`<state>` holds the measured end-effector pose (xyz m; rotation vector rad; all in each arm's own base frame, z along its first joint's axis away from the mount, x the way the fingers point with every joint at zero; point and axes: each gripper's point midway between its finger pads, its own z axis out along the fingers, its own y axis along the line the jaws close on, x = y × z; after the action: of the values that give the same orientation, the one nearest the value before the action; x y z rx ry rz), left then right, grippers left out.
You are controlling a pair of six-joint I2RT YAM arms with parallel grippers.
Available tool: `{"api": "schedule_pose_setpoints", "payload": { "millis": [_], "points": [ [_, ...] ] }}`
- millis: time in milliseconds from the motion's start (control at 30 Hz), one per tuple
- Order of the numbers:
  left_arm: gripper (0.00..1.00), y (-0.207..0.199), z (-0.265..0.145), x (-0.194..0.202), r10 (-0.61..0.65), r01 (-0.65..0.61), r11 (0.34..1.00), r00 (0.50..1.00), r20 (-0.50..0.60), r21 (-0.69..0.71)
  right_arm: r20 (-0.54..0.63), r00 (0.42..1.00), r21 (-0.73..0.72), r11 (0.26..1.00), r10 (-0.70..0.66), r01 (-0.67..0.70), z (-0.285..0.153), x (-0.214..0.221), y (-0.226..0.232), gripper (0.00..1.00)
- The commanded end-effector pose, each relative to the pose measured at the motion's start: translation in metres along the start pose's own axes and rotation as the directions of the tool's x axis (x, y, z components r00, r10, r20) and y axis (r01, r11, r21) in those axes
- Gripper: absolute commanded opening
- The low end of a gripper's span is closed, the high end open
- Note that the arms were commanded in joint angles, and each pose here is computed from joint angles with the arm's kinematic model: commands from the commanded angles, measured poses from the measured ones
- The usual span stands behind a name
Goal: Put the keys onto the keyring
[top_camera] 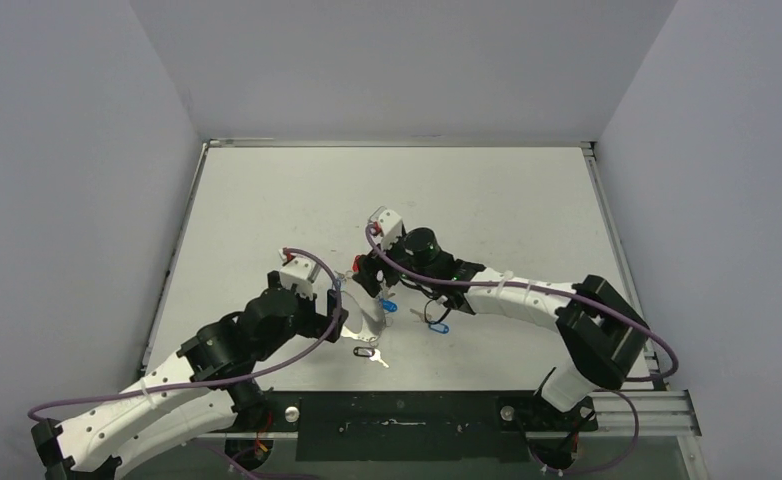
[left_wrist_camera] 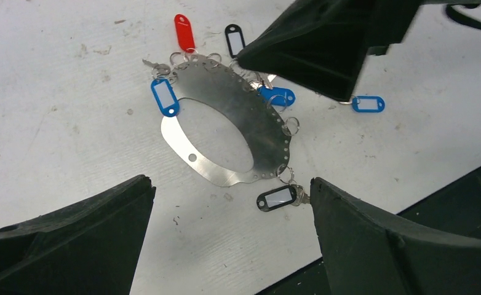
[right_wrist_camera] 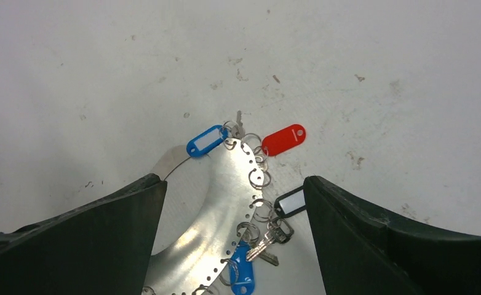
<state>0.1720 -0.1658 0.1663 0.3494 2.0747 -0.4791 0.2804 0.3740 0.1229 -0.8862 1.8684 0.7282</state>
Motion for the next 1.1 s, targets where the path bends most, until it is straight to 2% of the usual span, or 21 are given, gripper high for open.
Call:
{"api": "schedule_pose_setpoints", "payload": {
  "millis": [0,100,267,400,600,767,1067],
  "points": [
    [0.97,0.005,0.002,-0.019,-0.123,0.125,0.988,0.992,0.029,-0.091,0.162,0.984,0.120,0.991,-0.076,0.057,-0.041,-0.057,-0.018,0.89],
    [0.97,0.005,0.012,-0.011,-0.145,0.143,0.982,0.989,-0.010,-0.120,0.188,0.980,0.213,0.977,-0.069,0.028,-0.067,-0.055,-0.033,1.00],
    [0.97,0.007,0.029,0.004,-0.192,0.178,0.972,0.978,-0.082,-0.152,0.253,0.967,0.344,0.933,0.012,-0.102,-0.109,-0.038,-0.055,1.00],
    [0.97,0.009,0.042,0.020,-0.280,0.258,0.955,0.947,-0.159,-0.147,0.282,0.940,0.448,0.840,0.192,-0.306,-0.133,-0.008,-0.076,1.00],
    [0.97,0.021,0.062,0.054,-0.493,0.465,0.870,0.827,-0.270,-0.165,0.141,0.926,0.265,0.888,0.350,-0.376,-0.111,0.043,-0.038,1.00],
    [0.97,0.028,0.067,0.070,-0.590,0.564,0.807,0.757,-0.281,-0.175,0.051,0.887,0.142,0.876,0.459,-0.462,-0.082,0.077,-0.008,0.99],
    [0.93,0.048,0.063,0.082,-0.704,0.670,0.710,0.667,-0.243,-0.216,-0.112,0.835,0.085,0.842,0.539,-0.532,-0.033,0.105,0.029,0.76]
  ]
}}
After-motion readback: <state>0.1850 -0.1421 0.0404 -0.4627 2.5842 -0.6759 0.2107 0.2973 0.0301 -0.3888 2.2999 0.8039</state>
